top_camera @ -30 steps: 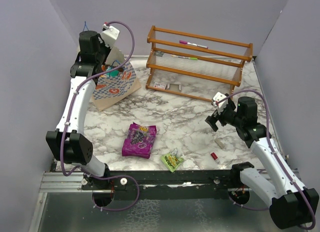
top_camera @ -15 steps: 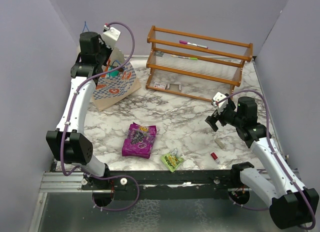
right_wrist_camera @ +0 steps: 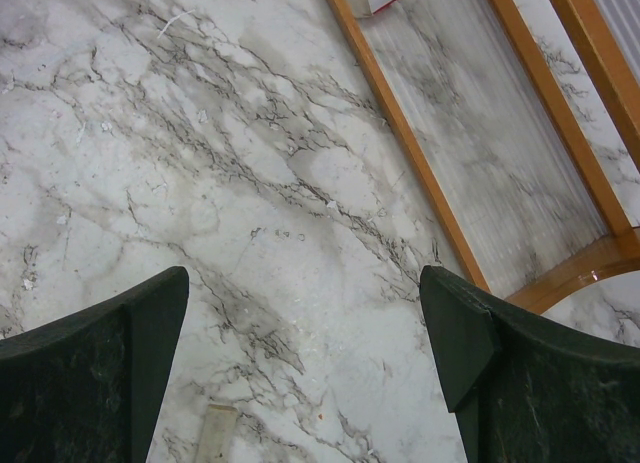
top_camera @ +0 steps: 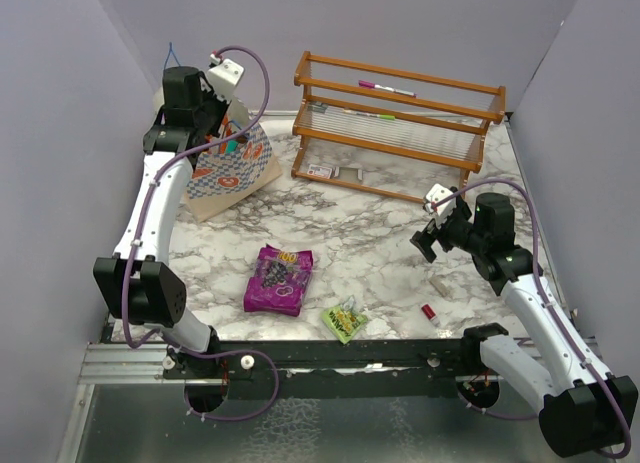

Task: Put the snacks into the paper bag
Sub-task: Place the snack in the paper bag.

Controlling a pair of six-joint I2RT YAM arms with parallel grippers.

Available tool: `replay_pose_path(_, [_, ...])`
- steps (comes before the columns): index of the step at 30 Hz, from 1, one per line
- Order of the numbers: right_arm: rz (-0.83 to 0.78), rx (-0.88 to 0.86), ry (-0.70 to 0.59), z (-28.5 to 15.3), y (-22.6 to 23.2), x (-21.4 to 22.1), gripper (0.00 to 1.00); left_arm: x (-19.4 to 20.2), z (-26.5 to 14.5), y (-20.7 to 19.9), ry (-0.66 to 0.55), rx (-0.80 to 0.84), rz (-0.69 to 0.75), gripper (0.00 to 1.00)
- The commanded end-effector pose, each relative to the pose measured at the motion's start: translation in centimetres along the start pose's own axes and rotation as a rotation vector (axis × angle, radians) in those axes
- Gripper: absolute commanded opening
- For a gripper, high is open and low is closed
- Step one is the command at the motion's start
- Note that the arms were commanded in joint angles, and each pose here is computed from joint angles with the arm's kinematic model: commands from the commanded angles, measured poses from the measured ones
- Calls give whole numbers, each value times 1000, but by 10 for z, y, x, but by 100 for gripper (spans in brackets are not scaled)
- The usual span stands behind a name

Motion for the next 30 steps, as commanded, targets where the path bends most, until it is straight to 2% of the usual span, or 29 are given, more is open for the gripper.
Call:
replay_pose_path(1, [-14,10,-6,0,-2,2,99,0,4,-7,-15,53,-27,0])
replay_pose_path(8, [-12,7,-3,1,-2,2,99,8,14,-13,17,83,-29,1])
replay_pose_path(16, [-11,11,-3,1,-2,2,99,8,19,-18,30,127,-35,11])
replay_pose_path(23, [-13,12,0,1,-3,3,99,-7,16,-10,13,119,-17,28])
replay_pose_path(30, [-14,18,-1,1,-3,3,99,-29,9,-1,-23,110,-14,54])
Point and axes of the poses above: each gripper's point midway between its finger pads, its own z axis out along the fingers, its own y axis along the line the jaws close on, x = y × z, the point moved 4 cm from there along -z, back along the fingers, and after that the axes turned 1 degree about -z, right-handed, at the moved point
